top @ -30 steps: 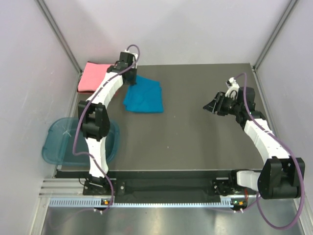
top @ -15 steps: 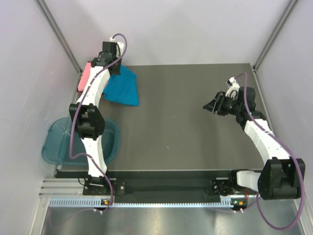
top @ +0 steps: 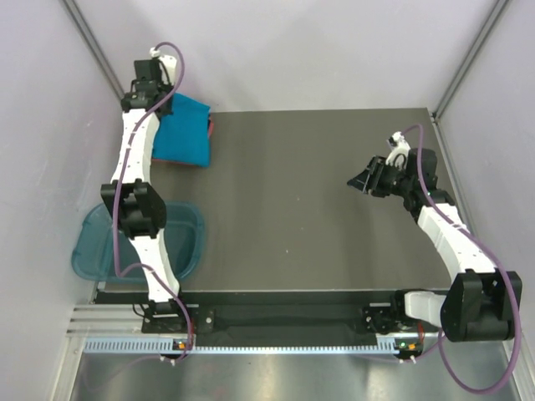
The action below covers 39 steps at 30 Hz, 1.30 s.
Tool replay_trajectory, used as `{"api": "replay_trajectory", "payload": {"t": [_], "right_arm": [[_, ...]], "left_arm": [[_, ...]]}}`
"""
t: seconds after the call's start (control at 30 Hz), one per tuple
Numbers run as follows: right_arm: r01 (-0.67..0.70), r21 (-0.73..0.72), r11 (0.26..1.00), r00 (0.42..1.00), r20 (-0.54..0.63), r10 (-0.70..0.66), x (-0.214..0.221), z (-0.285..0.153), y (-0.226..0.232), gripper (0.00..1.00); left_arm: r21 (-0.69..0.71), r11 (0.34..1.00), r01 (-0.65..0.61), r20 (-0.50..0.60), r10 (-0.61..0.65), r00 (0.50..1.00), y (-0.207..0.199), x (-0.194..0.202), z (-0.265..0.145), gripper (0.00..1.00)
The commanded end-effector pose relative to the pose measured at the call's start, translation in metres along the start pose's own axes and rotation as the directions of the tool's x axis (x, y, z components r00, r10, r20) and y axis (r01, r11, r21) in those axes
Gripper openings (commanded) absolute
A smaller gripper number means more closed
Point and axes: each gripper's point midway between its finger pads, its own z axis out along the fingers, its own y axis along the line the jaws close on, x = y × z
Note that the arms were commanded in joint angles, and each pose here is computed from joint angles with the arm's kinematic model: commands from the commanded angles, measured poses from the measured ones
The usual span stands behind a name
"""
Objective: Fold and stack the t-shirts
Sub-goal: Neatly place the folded tshirt to the corner
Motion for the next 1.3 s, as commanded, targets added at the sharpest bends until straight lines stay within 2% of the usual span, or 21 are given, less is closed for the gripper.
{"api": "replay_trajectory", "payload": {"t": [0.0,0.1,0.27,0.37,0.57,0.77,1.03,1.27], "right_arm": [[0.066,-0.017,0.998,0.995,0.072,-0.065,-0.022,-0.008,0.014,0.45],[0.067,-0.015,0.998,0.995,0.075,-0.065,-0.023,-0.007,0.013,0.45],[0.059,-0.019,0.998,0.996,0.066,-0.058,-0.021,-0.005,0.012,0.45],[0.059,-0.022,0.998,0.996,0.066,-0.058,-0.021,-0.005,0.013,0.45],[0.04,-0.026,0.999,0.998,0.04,-0.039,-0.017,0.001,0.009,0.45],[0.033,-0.019,0.999,0.999,0.016,-0.033,-0.014,0.004,0.005,0.46],[0.012,0.017,1.0,0.999,-0.03,-0.011,-0.006,0.011,-0.007,0.46],[0.022,0.034,0.999,1.0,-0.015,-0.021,-0.013,0.011,-0.008,0.46]], "left_arm": [[-0.072,0.997,0.017,0.192,-0.003,0.981,0.043,-0.043,-0.013,0.0],[-0.086,0.996,0.014,0.232,0.006,0.973,0.047,-0.049,0.002,0.0],[-0.169,0.985,0.04,0.238,0.002,0.971,0.066,-0.05,0.027,0.0],[-0.165,0.985,0.04,0.241,0.001,0.971,0.065,-0.046,0.041,0.0],[-0.213,0.974,0.083,0.164,-0.048,0.985,0.075,-0.011,0.081,0.0],[-0.244,0.963,0.112,0.146,-0.078,0.986,0.086,0.009,0.105,0.0],[-0.338,0.92,0.195,0.229,-0.121,0.966,0.11,0.004,0.117,0.0],[-0.27,0.932,0.24,0.317,-0.149,0.937,0.103,-0.016,0.121,0.0]]}}
